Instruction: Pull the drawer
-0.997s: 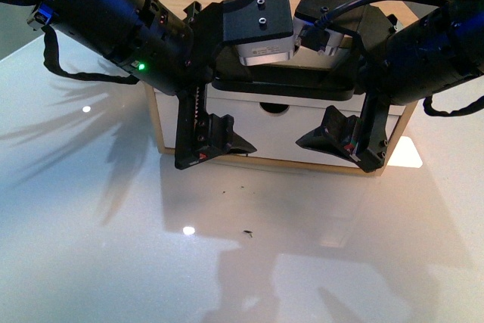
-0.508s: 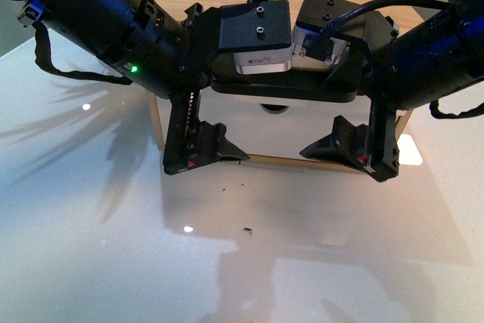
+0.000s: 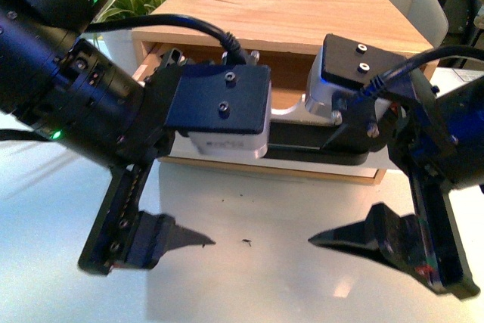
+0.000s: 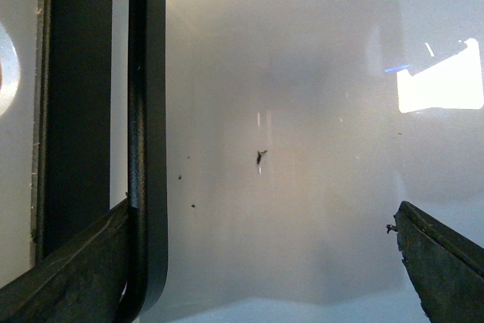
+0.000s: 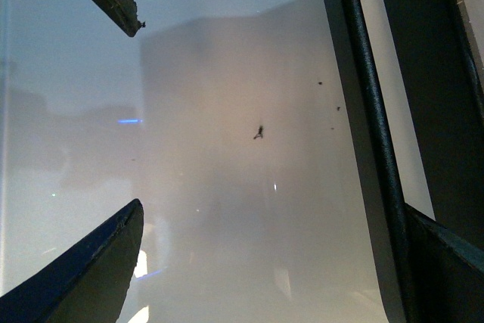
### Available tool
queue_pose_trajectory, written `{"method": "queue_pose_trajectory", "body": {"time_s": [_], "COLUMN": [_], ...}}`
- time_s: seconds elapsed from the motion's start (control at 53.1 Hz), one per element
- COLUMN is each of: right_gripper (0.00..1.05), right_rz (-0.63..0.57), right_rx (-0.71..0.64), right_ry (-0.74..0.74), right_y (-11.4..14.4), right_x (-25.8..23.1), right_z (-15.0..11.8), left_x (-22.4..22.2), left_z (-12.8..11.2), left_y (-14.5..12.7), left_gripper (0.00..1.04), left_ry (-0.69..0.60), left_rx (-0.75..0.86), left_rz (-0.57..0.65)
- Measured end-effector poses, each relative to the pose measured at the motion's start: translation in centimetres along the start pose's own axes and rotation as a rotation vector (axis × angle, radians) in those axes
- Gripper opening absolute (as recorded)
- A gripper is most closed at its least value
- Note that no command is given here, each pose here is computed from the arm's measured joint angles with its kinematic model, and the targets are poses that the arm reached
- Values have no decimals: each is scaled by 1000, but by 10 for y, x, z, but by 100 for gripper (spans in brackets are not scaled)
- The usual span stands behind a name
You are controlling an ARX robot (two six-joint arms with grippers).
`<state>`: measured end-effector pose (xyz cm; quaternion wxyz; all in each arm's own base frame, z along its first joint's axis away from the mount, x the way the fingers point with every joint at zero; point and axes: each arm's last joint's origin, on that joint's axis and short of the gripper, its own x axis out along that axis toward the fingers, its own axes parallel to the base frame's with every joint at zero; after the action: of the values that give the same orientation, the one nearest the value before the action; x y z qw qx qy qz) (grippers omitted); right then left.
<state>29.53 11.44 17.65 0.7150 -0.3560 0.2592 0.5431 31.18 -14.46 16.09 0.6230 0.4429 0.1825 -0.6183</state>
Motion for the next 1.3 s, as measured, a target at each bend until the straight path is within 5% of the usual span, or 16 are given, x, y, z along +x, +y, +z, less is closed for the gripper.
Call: {"method": "queue_pose_trajectory", "body": {"time_s": [0.433,0.772,0.997,1.298], "right_gripper": [96,96,96,96], "right_rz": [-143,-438,-782,-1058], "right_rx": [119,257,495,764], "right_ry": [-176,-341,-457,-552], "right_y": [17,41,68,116], "right_x": [-26,-66,-102,-127], "right_z": [7,2,-20,-48], "left_x": [-13,-67,-106,-148], "left_z": [5,15,-10,-48], "left_y": [-28,-41,-88,-150], "left_gripper": [97,97,97,97], "left_ry": [-155,-230,-279,-322], "left_rx": [-28,-179,-532,-941], "left_rz": [235,739,1065,1264]}}
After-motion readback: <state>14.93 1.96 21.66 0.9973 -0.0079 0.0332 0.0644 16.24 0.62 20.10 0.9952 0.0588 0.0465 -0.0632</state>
